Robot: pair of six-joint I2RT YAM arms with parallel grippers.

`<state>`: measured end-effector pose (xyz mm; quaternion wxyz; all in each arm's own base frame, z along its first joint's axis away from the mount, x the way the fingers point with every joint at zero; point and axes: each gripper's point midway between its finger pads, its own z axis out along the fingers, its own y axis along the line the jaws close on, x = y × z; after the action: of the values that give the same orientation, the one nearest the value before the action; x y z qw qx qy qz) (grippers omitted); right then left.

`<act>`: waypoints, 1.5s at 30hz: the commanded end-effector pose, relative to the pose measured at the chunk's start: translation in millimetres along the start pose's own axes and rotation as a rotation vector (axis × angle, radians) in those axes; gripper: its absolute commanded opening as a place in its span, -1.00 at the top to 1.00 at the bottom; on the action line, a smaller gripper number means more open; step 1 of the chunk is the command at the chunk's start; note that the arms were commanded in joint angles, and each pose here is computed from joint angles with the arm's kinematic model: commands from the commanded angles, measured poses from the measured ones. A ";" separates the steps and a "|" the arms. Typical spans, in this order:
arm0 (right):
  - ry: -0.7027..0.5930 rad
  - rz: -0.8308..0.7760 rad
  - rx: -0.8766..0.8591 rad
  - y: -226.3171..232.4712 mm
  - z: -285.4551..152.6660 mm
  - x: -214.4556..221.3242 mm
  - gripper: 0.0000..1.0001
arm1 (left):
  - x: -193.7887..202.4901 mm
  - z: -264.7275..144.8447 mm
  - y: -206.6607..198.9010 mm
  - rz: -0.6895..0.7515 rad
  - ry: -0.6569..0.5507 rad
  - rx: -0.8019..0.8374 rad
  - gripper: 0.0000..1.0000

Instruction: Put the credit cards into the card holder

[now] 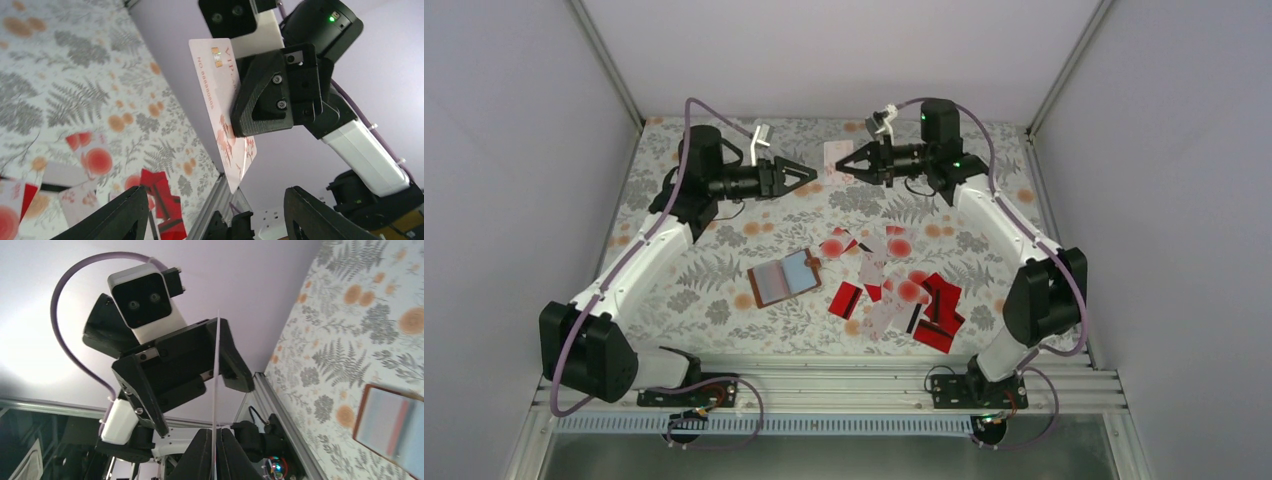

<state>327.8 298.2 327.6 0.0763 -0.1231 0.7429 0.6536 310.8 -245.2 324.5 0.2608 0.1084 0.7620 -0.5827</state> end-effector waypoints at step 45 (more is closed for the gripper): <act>0.160 -0.017 -0.014 22.6 51.7 10.4 0.24 | -16.9 -12.9 -2.2 -0.070 -0.081 -0.011 0.95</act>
<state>310.5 348.3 343.2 0.0177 -0.1725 0.7325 0.6583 316.2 -240.4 345.5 0.2642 0.0870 0.7289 -0.6256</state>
